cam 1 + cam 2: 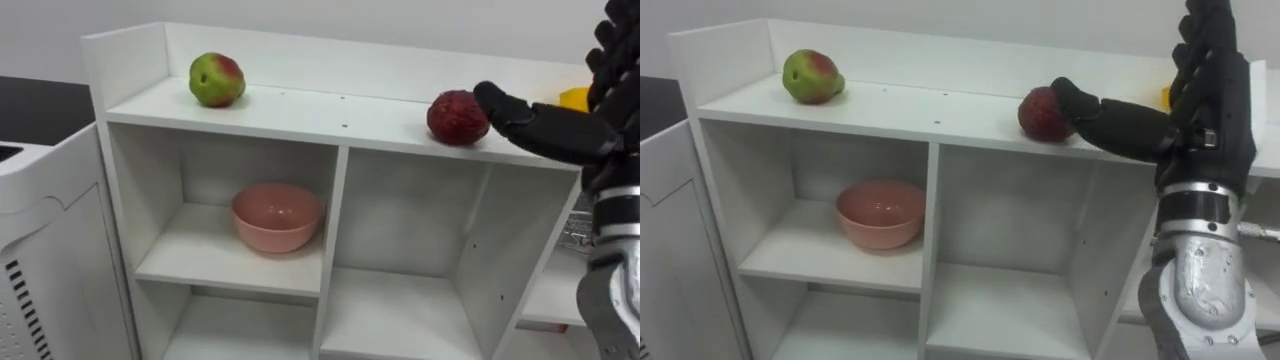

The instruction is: Arrange fruit in the closet

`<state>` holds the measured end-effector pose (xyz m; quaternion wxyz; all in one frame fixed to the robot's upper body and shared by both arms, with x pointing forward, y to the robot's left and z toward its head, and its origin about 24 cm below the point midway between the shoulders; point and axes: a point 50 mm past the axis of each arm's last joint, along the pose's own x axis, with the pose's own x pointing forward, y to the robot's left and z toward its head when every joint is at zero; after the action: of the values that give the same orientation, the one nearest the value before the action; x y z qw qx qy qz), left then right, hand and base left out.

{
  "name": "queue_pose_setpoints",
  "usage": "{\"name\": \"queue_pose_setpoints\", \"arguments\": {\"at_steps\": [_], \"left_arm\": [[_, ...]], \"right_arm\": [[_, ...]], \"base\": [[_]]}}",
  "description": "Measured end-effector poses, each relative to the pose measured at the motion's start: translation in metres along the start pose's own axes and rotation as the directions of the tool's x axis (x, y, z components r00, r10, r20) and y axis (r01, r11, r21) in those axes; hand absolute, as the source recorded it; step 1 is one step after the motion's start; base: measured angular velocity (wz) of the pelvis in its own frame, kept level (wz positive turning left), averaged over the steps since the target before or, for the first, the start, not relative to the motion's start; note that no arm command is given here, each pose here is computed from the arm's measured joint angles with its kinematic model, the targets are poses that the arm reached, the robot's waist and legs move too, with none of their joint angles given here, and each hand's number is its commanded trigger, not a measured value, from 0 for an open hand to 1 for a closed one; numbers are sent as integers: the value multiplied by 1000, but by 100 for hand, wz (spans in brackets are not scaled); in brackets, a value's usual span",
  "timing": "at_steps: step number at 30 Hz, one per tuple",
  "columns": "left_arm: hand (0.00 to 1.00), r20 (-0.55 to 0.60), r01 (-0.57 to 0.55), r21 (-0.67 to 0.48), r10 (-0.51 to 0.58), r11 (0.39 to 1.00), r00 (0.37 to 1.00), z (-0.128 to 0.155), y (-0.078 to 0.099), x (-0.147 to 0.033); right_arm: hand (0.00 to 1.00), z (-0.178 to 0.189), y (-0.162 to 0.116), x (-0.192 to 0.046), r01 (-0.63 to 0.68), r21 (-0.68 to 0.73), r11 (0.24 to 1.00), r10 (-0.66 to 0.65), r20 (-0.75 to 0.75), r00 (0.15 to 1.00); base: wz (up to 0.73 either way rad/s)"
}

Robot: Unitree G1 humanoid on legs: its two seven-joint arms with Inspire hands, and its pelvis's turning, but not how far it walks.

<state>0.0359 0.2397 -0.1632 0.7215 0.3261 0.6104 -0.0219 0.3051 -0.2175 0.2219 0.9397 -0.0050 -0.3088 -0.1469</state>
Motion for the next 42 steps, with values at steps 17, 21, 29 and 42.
{"name": "queue_pose_setpoints", "arguments": {"at_steps": [17,21,29,42], "left_arm": [[0,17,-7,3,7,1000,1000,0,13,0],[0,15,-22,4,22,1000,1000,0,16,0],[0,0,-35,3,35,999,999,2,19,1],[0,-23,-67,-31,66,997,998,4,25,2]], "right_arm": [[0,-20,-2,8,-130,-45,991,124,-121,985],[0,-19,-1,9,-142,-43,989,136,-119,983],[0,-33,0,10,-195,-60,979,181,-187,966],[100,-39,-1,13,-316,-111,942,283,-241,928]], "base": [[1],[0],[0],[0]]}}
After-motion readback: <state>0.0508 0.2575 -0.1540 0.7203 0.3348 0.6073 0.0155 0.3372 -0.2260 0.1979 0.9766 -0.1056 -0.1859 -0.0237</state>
